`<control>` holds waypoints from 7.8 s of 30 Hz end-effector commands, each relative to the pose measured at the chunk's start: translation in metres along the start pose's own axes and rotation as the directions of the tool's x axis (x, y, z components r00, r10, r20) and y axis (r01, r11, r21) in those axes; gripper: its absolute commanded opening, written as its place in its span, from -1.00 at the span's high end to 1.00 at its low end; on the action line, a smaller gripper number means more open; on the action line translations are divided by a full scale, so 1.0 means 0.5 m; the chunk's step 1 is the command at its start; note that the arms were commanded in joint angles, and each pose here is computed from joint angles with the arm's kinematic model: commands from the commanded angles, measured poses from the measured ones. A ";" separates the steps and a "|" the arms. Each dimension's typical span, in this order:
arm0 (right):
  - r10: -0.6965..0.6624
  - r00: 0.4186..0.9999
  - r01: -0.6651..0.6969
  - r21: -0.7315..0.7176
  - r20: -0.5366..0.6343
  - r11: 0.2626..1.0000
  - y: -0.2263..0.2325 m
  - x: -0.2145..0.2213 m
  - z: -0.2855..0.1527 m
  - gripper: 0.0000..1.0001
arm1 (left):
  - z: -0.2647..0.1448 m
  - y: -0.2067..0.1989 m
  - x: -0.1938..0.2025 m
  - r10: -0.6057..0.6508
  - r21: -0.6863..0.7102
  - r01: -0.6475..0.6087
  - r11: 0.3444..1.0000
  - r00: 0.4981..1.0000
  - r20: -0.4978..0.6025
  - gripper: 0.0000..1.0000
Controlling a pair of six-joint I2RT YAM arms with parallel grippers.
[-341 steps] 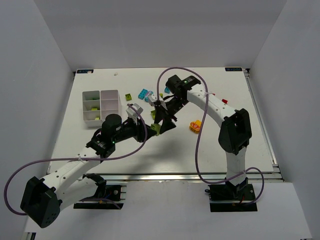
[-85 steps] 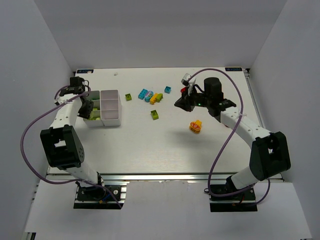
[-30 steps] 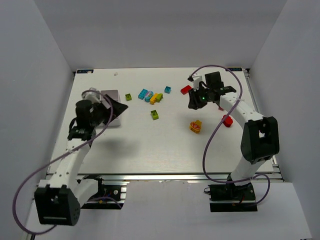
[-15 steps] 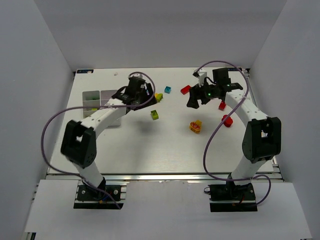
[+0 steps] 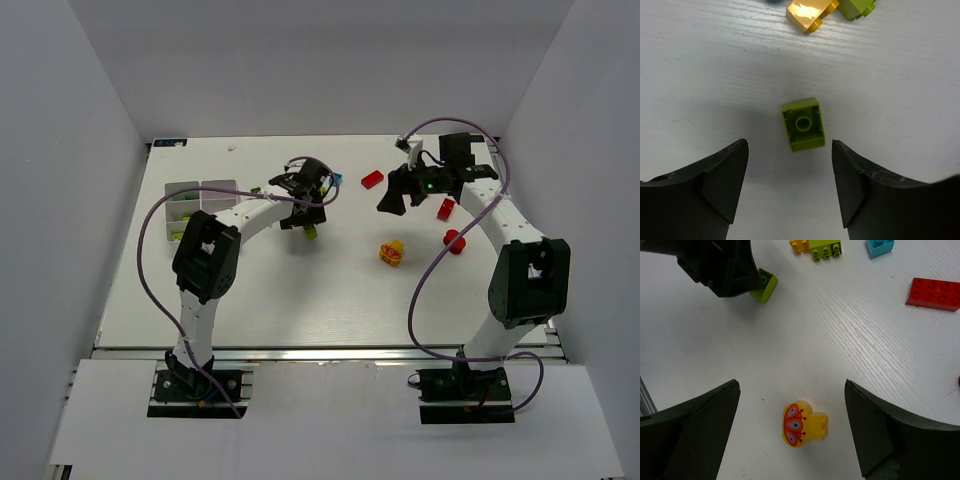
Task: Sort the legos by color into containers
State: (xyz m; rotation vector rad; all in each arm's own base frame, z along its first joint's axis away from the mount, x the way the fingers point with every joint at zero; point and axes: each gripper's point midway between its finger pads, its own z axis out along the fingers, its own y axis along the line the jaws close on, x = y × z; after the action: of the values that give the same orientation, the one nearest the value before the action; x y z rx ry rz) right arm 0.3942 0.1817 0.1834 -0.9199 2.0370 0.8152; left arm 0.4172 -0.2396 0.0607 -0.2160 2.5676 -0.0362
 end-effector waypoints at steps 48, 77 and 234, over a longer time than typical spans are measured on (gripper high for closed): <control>-0.058 0.995 0.072 -0.173 0.084 0.982 0.087 -0.042 -0.007 1.00 | -0.274 0.384 -0.151 -0.739 0.211 0.709 0.673 0.641 0.208 1.00; -0.053 0.996 0.065 -0.181 0.069 0.981 0.099 -0.029 0.000 0.97 | -0.158 0.617 -0.214 -0.904 0.106 0.912 0.396 0.367 0.218 1.00; -0.721 0.537 0.841 -0.343 0.437 0.419 0.410 0.030 0.150 0.25 | -0.379 -0.044 0.150 -0.289 0.876 0.233 0.422 0.951 -0.113 -0.61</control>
State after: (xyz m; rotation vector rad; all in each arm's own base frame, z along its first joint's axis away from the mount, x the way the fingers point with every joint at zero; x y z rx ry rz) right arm 0.2551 0.3399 0.1595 -1.8569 0.9704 0.8310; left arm 0.2596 -0.2695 0.1674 -0.2403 2.1214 -1.3795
